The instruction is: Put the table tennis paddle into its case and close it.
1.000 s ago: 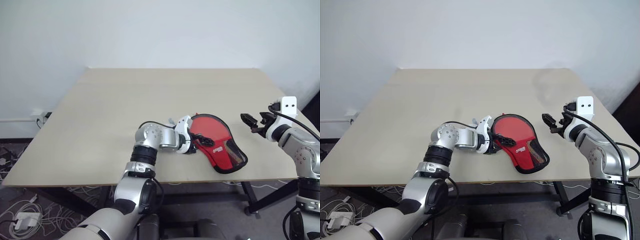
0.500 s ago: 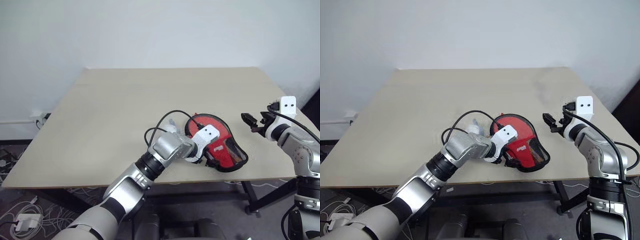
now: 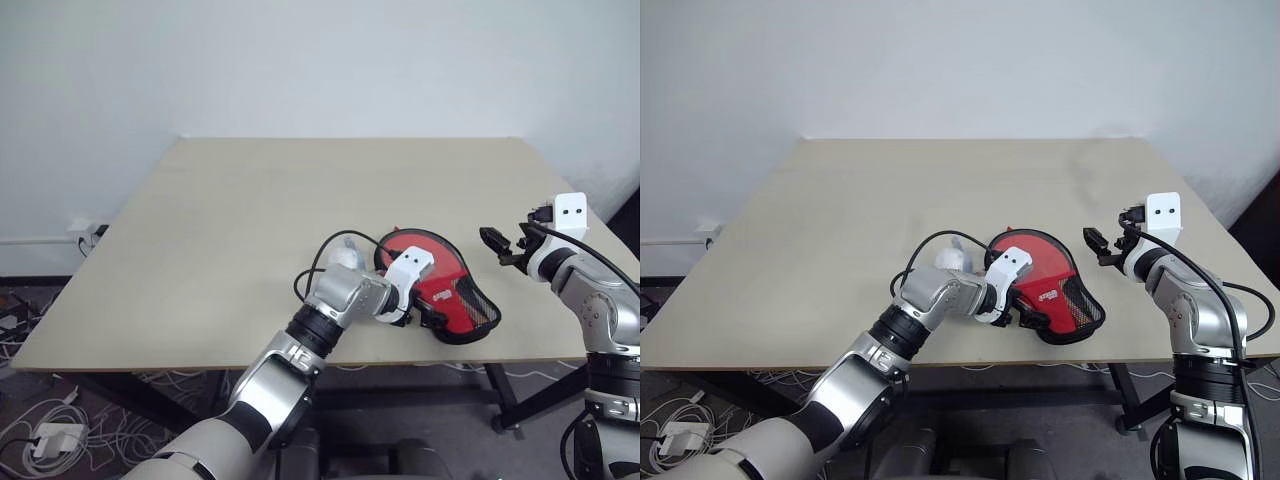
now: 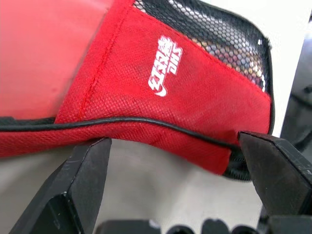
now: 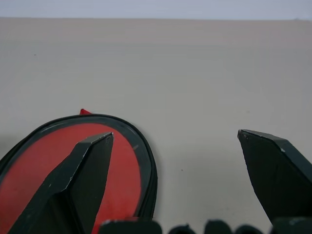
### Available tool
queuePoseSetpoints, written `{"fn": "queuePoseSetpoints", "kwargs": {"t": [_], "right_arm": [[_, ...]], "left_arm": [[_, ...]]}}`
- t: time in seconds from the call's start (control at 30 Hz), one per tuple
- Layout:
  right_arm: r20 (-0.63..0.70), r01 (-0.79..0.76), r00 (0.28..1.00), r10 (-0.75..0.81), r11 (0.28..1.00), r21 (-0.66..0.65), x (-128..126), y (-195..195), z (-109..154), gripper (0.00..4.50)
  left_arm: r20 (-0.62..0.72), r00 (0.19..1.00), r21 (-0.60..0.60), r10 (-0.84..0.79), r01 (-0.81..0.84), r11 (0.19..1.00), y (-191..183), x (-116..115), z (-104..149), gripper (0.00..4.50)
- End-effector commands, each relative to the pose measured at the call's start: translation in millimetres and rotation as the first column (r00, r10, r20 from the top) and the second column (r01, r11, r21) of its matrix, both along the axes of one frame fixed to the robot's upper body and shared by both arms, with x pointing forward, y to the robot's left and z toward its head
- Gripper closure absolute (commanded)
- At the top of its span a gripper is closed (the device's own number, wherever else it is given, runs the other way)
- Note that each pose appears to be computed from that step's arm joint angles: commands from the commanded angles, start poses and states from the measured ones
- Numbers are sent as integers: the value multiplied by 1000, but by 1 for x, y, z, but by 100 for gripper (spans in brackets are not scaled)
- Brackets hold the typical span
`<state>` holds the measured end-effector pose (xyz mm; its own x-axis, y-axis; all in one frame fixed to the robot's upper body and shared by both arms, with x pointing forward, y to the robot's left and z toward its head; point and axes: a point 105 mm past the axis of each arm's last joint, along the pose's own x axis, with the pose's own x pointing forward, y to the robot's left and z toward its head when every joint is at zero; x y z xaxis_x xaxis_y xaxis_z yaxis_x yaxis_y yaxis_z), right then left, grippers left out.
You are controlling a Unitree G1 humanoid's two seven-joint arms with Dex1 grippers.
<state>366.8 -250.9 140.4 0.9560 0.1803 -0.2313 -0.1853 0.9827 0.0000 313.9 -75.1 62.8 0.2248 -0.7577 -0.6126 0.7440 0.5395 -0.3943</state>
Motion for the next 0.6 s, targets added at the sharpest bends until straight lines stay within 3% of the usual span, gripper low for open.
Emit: {"fn": "queuePoseSetpoints", "kwargs": {"t": [0.03, 0.1, 0.2, 0.4, 0.53, 0.6], "right_arm": [[64, -1, 998, 2, 1000, -14, 3, 1, 16, 5], [65, 1, 998, 0, 1000, -16, 3, 0, 16, 5], [64, 6, 998, -5, 1000, -20, 3, -1, 16, 5], [59, 17, 998, -16, 1000, -25, 3, -3, 14, 5], [58, 20, 998, -19, 1000, -23, 2, -3, 14, 5], [58, 23, 998, -21, 999, -24, 2, -4, 13, 5]], "left_arm": [[-101, 995, -21, 14, -17, 1000, -6, -7, -4, 5], [-178, 983, -58, 38, -49, 997, -8, -8, -2, 5], [-249, 967, -91, 57, -82, 992, -8, -7, 3, 64], [-271, 959, -87, 86, -113, 990, -7, -5, 4, 268], [-305, 948, -98, 86, -121, 988, -8, -7, 4, 268], [-334, 938, -123, 93, -141, 982, -10, -6, 6, 299]]}}
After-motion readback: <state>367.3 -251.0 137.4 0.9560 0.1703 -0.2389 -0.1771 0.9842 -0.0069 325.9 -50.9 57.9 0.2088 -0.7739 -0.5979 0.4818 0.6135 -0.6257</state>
